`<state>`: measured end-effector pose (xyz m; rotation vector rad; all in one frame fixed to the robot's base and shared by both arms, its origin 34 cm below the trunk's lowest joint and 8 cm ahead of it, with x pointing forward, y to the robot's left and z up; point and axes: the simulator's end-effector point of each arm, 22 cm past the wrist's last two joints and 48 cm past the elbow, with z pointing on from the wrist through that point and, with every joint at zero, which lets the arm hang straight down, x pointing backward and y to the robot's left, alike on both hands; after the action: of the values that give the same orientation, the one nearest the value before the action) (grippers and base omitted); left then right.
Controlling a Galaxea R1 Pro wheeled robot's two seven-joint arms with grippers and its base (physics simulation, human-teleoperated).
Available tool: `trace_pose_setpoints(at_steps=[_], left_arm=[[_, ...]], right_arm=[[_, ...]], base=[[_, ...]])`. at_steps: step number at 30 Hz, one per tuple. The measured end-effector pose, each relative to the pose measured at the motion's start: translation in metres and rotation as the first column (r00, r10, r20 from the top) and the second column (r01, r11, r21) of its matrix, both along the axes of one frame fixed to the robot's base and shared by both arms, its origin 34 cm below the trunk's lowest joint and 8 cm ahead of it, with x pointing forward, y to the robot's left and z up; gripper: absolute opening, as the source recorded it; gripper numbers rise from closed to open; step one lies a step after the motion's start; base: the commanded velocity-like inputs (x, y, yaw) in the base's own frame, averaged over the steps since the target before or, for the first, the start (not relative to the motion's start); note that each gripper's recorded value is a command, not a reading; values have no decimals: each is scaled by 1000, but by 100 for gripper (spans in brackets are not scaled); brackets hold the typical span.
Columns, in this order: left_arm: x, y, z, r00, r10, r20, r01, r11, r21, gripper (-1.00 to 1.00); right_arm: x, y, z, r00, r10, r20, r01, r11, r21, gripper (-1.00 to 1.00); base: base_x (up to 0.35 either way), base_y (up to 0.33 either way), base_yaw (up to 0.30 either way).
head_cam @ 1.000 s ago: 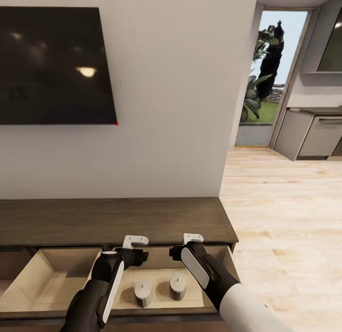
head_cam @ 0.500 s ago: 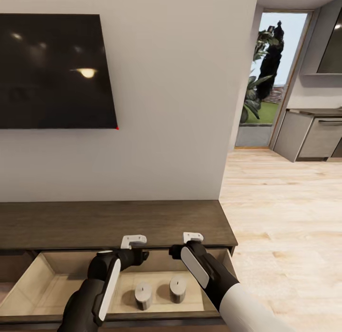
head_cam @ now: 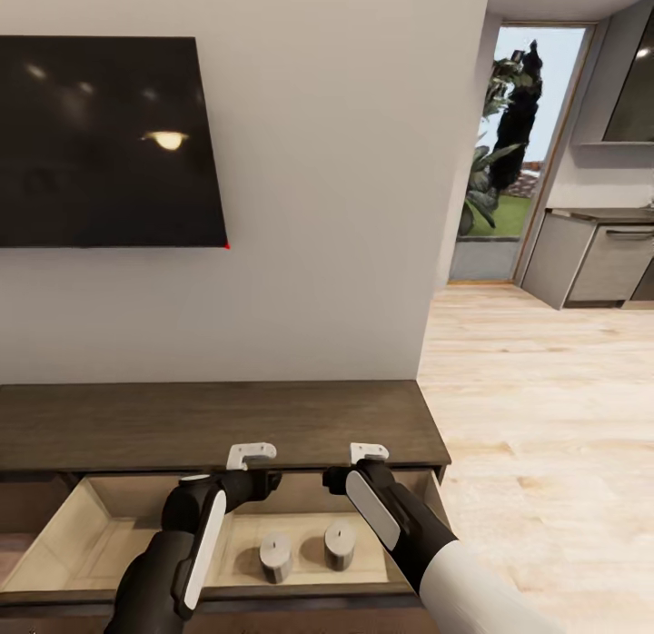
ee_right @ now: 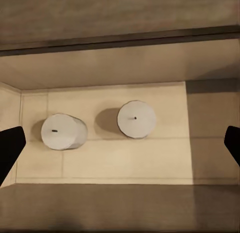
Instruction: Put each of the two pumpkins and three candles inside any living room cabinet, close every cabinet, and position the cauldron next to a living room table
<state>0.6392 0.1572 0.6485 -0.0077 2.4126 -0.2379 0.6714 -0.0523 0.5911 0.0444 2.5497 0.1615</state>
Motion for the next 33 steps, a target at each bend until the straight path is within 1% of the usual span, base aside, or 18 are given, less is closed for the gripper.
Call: trace_pose_setpoints(at_steps=[4,7,15,23,33], left_arm=[[0,0,1,1000,-1,2,1,1000,-2,100],[0,-1,0,1000,-2,1,2,1000,-3,100],[1,0,0,1000,-1,2,1,1000,-2,100],[1,0,0,1000,0,4,0,1000,-1,100],[1,0,0,1000,0,5,0,1000,-1,100]], right_arm=[[0,0,0,1000,0,0,0,1000,0,100],[0,0,0,1000,0,0,0,1000,-1,100],[0,0,-1,1000,0,0,0,1000,-2,100],[0,0,-1,1000,0,0,0,1000,-2,100],[0,-1,-1,1000,0,1,0,1000,-4,100]], base=[[-25,0,0],[-203,0,0],[-323,7,0],[-311,133,0],[-323,11,0]])
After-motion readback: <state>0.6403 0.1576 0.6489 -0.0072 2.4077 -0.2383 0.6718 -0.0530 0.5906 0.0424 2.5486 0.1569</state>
